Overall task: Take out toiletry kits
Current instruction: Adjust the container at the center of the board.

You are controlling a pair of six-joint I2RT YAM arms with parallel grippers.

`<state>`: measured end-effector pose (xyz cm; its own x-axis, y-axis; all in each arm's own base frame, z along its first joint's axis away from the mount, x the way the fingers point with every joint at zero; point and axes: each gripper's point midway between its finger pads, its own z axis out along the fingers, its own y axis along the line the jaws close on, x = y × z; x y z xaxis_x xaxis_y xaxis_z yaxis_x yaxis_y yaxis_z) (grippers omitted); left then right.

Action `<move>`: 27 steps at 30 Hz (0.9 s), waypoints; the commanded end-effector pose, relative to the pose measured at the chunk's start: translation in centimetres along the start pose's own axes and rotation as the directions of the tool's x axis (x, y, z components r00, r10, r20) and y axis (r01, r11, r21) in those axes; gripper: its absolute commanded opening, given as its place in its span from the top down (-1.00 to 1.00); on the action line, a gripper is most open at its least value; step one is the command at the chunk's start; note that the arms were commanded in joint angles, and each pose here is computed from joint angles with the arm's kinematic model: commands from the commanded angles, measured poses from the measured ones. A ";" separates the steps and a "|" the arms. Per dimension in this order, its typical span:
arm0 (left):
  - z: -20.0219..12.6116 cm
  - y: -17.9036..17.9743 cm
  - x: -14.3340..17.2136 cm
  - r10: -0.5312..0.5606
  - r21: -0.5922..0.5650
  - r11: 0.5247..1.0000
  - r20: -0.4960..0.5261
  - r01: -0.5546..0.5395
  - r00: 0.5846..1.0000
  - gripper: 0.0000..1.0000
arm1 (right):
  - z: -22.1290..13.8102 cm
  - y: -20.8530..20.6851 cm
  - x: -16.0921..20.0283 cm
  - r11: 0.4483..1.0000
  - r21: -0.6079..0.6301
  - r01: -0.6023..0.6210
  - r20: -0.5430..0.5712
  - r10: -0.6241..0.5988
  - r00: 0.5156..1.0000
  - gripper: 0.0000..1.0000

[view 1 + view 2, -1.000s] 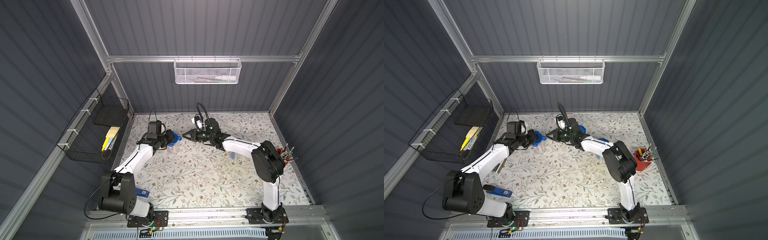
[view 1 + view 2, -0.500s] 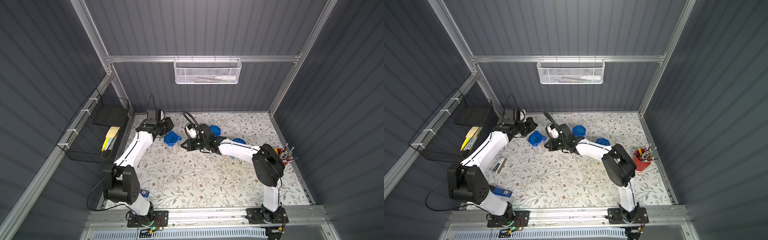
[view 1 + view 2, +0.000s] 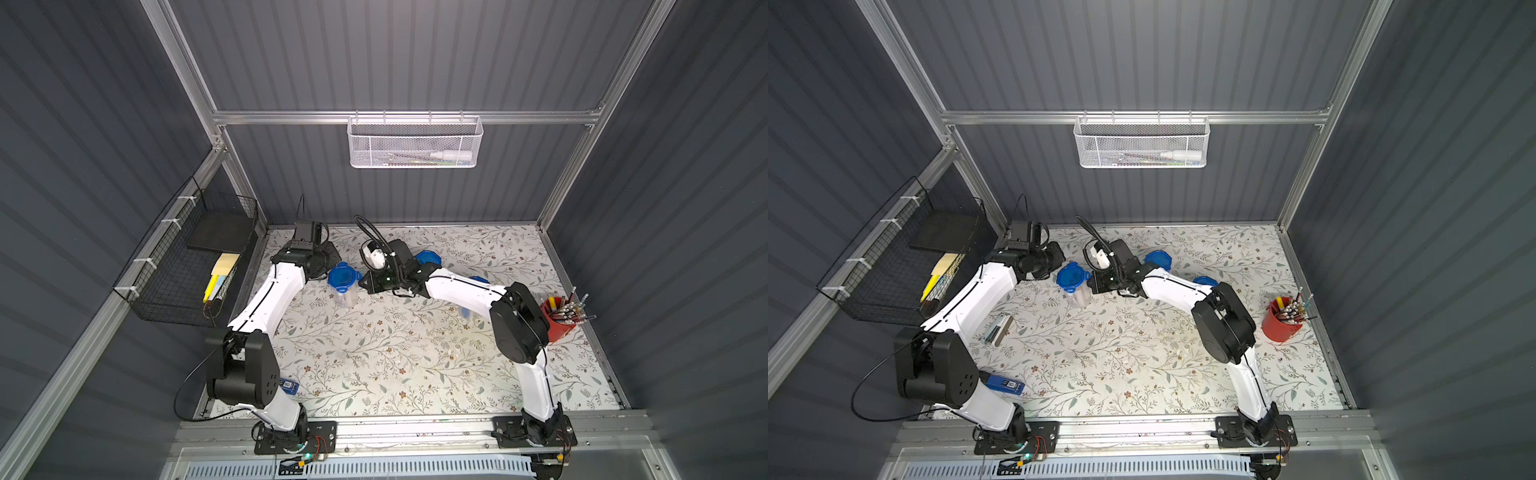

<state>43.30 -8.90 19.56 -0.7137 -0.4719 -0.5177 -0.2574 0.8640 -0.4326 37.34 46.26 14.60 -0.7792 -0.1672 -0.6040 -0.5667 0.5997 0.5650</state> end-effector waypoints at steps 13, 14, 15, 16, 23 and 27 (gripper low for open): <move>-1.2 2.2 2.2 0.001 -0.045 0.999 -0.027 -0.003 1.000 1.00 | 1.8 -1.2 -4.7 0.997 0.042 0.062 0.054 -0.064 0.996 1.00; -1.3 2.2 2.3 0.002 -0.046 0.999 -0.028 -0.003 1.000 1.00 | 1.9 -1.4 -5.1 0.997 0.048 0.067 0.057 -0.070 0.996 1.00; -1.3 2.3 2.4 0.003 -0.047 0.999 -0.030 -0.005 1.000 1.00 | 2.1 -1.6 -5.4 0.996 0.054 0.075 0.058 -0.078 0.995 1.00; -1.4 2.3 2.4 0.005 -0.047 0.999 -0.030 -0.006 1.000 1.00 | 2.2 -1.7 -5.7 0.995 0.056 0.080 0.060 -0.083 0.995 1.00; -1.7 2.1 2.5 0.006 -0.033 0.999 -0.031 -0.007 0.999 1.00 | 3.3 -2.5 -7.5 0.993 0.051 0.104 0.088 -0.108 0.990 1.00; -2.1 1.4 2.2 0.004 -0.006 1.000 -0.025 -0.004 1.000 1.00 | 3.9 -2.2 -8.5 0.994 0.022 0.109 0.105 -0.111 0.988 1.00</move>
<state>40.43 -8.32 18.38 -0.7340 -0.4685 -0.4916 -0.2773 0.8676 -0.4128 46.02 49.00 15.84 -0.6948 -0.1371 -0.7060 -0.6177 0.6165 0.4882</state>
